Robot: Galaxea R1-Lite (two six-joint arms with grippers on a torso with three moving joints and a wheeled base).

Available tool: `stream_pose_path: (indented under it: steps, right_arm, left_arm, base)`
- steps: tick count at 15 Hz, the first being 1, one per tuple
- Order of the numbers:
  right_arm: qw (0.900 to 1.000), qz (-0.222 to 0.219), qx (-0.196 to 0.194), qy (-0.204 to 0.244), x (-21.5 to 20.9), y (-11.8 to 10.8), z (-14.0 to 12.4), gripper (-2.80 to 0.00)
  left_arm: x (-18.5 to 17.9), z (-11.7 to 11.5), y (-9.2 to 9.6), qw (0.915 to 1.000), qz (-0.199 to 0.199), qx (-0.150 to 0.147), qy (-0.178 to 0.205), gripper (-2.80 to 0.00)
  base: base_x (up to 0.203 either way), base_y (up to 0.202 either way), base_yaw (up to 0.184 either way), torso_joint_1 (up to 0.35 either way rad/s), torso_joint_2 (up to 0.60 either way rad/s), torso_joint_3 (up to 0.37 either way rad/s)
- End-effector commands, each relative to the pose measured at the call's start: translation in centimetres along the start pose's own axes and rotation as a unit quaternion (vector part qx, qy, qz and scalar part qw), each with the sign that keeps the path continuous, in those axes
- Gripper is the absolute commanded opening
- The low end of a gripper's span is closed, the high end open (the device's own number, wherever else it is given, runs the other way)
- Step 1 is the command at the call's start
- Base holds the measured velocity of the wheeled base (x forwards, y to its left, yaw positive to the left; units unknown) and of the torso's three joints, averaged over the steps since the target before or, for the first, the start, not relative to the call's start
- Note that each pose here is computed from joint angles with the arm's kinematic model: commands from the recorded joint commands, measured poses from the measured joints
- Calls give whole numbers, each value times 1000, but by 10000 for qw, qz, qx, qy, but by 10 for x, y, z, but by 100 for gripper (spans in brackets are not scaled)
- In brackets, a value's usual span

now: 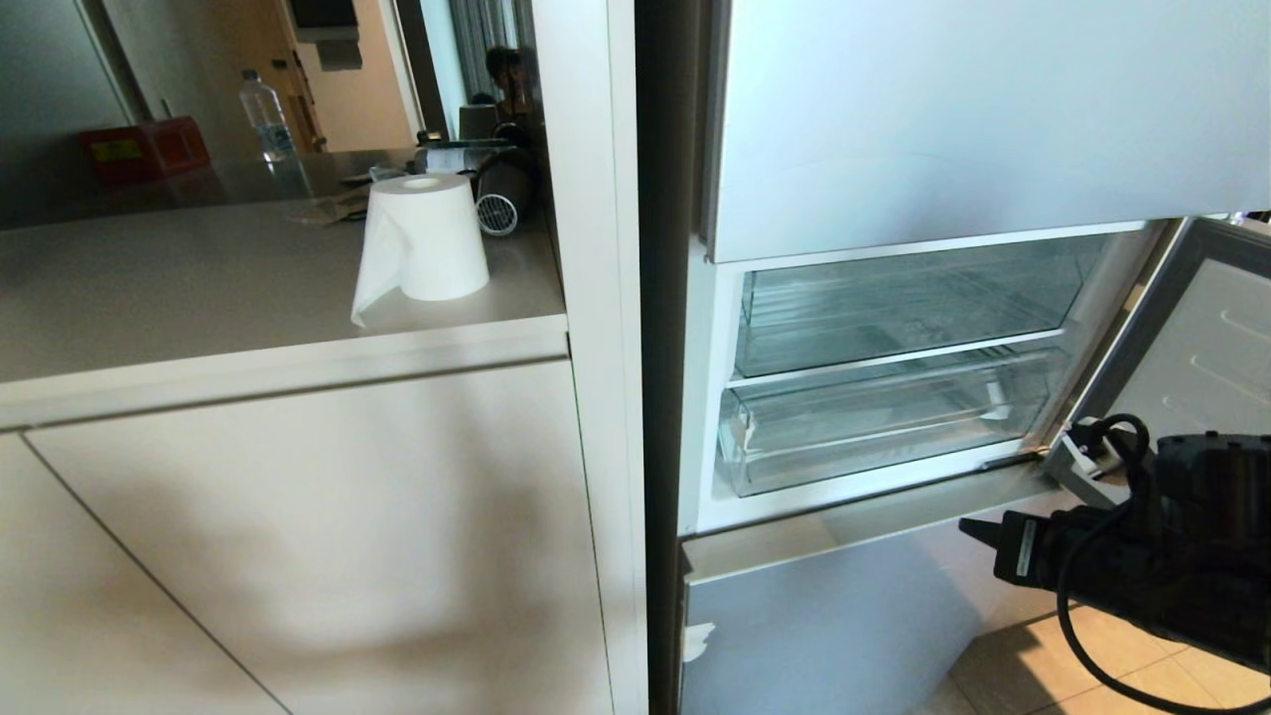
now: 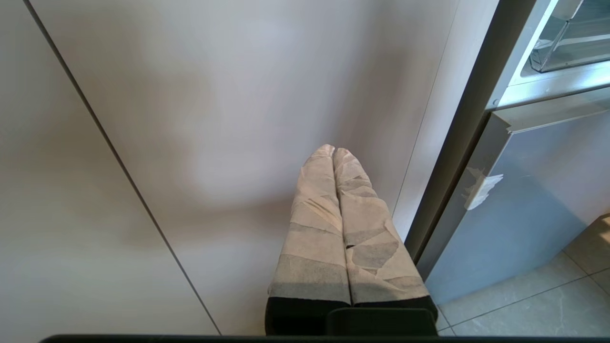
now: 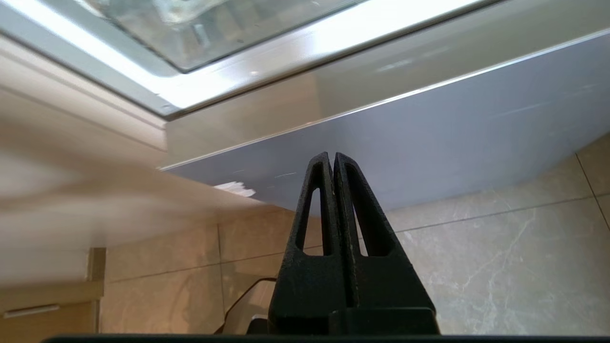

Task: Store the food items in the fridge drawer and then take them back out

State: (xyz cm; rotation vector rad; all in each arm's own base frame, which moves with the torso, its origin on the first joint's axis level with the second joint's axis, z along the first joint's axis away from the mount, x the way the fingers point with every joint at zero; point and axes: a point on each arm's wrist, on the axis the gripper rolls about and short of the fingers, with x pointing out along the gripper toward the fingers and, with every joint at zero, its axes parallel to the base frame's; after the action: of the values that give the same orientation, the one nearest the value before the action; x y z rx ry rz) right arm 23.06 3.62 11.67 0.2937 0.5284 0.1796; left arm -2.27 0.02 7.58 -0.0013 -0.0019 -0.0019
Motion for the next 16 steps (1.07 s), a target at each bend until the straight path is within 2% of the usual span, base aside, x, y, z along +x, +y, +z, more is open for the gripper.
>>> stream_pose_path:
  steps: [1,5,9,13,16]
  right_arm:
    - [9997,-104,52,228,24,-6,-2,-280]
    - [9987,-252,39,442,100,-10,1,-280]
    - [9992,-402,-39,15,147,-2,19,-280]
    - [9986,-412,140,-309,158,7,33,-280]
    - [9969,-269,570,-477,155,16,42,-280]
  left_arm:
    - [0,0,0,10000,2,-1,2,-280]
    - [0,0,0,10000,2,-1,2,-280]
    - [0,0,0,10000,2,-1,2,-280]
    - [0,0,0,10000,2,-1,2,-280]
    - [0,0,0,10000,2,-1,2,-280]
  base:
    - [0,0,0,0,0,0]
    - [0,0,0,0,0,0]
    - [0,0,0,0,0,0]
    - [0,0,0,0,0,0]
    - [0,0,0,0,0,0]
